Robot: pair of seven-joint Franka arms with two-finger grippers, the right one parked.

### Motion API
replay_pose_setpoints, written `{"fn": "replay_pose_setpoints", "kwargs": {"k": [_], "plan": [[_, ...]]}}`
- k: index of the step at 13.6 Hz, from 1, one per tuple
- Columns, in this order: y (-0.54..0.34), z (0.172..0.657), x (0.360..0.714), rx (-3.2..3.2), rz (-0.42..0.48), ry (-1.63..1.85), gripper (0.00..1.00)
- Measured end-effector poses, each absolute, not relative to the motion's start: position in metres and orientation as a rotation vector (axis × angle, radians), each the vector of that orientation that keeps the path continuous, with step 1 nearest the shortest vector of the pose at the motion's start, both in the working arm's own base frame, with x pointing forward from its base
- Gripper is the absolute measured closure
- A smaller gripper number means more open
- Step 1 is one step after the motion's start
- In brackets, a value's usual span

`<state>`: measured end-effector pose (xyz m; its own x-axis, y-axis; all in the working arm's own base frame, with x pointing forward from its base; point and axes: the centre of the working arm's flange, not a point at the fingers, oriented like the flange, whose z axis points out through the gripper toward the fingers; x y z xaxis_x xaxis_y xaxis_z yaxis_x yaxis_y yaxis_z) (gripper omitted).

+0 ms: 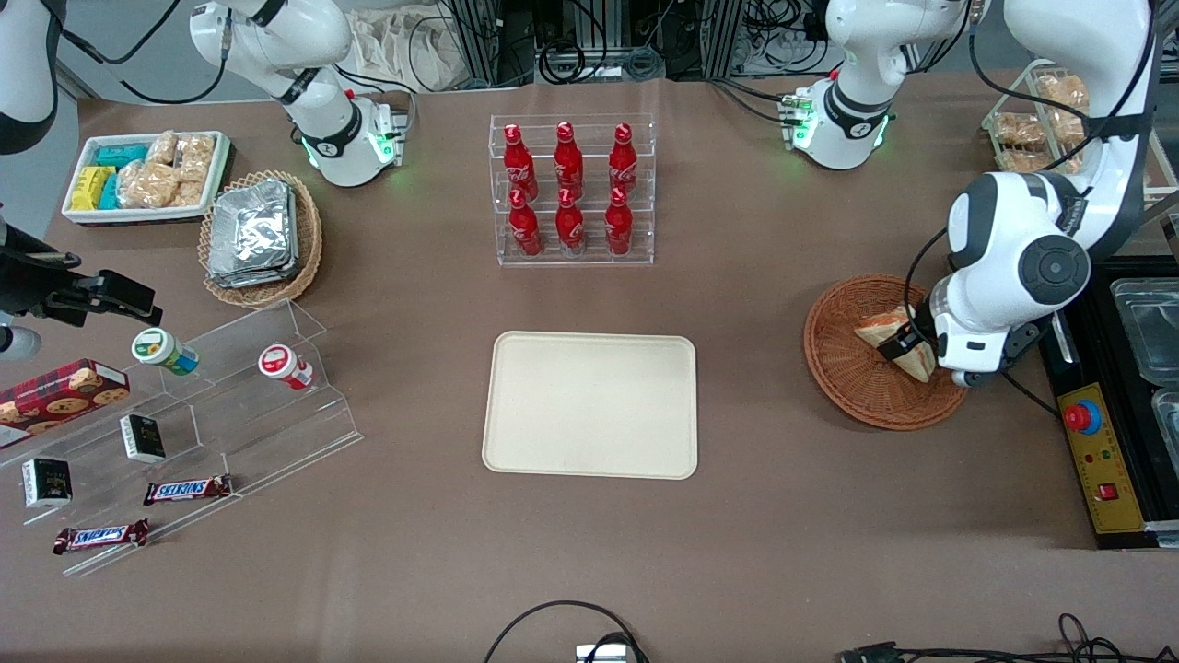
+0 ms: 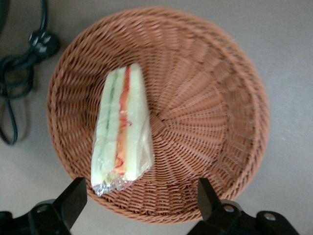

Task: Place sandwich from basket to tray
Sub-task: 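Lower the left gripper over the wrapped sandwich in the basket, then close the left gripper on the sandwich and lift it from the basket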

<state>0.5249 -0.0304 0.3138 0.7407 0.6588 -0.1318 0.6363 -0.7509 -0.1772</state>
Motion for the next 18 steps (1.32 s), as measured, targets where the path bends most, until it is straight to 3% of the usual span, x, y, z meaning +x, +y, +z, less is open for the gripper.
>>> {"fn": "replay_pose_setpoints", "kwargs": {"k": [18], "plan": [[0.026, 0.242, 0.519, -2.639, 0.422, -1.364, 0.00]]}}
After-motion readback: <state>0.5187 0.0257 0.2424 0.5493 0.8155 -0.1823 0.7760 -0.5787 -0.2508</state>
